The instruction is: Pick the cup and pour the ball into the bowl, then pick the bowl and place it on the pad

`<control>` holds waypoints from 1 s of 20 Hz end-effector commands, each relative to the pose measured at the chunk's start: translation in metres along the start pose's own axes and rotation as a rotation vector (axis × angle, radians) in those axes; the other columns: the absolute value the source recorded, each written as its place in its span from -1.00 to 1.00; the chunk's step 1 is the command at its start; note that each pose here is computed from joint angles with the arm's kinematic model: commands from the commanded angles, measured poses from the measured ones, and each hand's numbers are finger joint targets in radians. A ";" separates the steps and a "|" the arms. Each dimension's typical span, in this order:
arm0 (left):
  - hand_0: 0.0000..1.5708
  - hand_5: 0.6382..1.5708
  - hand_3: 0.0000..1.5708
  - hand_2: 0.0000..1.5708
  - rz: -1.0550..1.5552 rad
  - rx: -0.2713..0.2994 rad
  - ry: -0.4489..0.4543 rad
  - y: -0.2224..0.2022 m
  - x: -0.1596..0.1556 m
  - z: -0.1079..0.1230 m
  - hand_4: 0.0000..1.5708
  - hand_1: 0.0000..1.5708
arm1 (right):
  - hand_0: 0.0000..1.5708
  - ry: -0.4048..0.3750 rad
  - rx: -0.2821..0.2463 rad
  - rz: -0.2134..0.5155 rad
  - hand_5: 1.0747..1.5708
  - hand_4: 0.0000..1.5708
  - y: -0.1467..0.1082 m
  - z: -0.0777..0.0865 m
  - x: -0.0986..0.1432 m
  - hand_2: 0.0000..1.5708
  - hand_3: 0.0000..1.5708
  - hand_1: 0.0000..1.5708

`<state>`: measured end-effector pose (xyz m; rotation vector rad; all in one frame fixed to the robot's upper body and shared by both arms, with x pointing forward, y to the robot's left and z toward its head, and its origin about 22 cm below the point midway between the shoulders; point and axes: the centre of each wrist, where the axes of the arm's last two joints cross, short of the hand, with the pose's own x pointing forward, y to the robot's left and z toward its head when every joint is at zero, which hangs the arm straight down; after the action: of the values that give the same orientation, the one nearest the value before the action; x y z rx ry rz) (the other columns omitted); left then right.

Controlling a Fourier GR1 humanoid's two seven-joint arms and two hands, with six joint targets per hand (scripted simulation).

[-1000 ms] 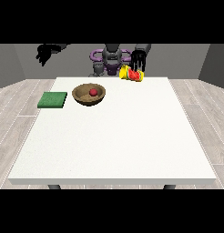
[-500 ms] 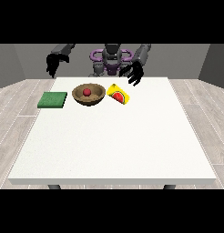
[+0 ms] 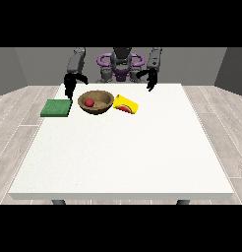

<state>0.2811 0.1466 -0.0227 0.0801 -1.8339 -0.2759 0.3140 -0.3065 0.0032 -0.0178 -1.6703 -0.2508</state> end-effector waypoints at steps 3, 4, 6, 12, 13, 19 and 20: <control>-1.00 0.71 -1.00 -1.00 0.039 -0.015 -0.003 0.025 0.009 -0.004 0.17 -1.00 | -1.00 0.035 -0.025 0.004 1.00 -0.43 -0.001 0.015 -0.052 -1.00 -1.00 -1.00; -1.00 0.71 -1.00 -1.00 0.045 -0.010 0.001 0.020 -0.002 0.009 0.17 -1.00 | -1.00 0.049 -0.012 0.009 1.00 -0.46 0.002 -0.004 -0.043 -1.00 -1.00 -1.00; -1.00 0.71 -1.00 -1.00 0.030 -0.006 -0.027 0.023 0.015 -0.014 0.19 -1.00 | -1.00 0.022 -0.009 -0.010 1.00 -0.46 0.010 -0.001 -0.056 -1.00 -1.00 -1.00; -1.00 0.71 -1.00 -1.00 0.025 -0.021 -0.044 0.018 0.034 -0.003 0.21 -1.00 | -1.00 0.084 -0.036 -0.001 1.00 -0.57 -0.034 0.021 -0.084 -1.00 -1.00 -1.00; -1.00 0.70 -1.00 -1.00 0.007 -0.013 -0.078 0.031 0.031 -0.008 0.21 -1.00 | -1.00 0.033 -0.037 -0.008 1.00 -0.57 -0.031 0.032 -0.094 -1.00 -1.00 -1.00; -1.00 0.69 -1.00 -1.00 0.009 -0.036 -0.044 0.028 0.049 -0.014 0.22 -1.00 | -1.00 0.070 -0.032 -0.024 1.00 -0.54 -0.010 0.018 -0.101 -1.00 -1.00 -1.00; -1.00 0.69 -1.00 -1.00 0.015 -0.071 -0.061 0.025 0.046 0.005 0.22 -1.00 | -1.00 0.087 -0.067 -0.019 1.00 -0.53 -0.018 0.014 -0.097 -1.00 -1.00 -1.00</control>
<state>0.2761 0.1621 0.0155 0.0316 -1.8750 -0.3016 0.3050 -0.3049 -0.0925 -0.0331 -1.6045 -0.2810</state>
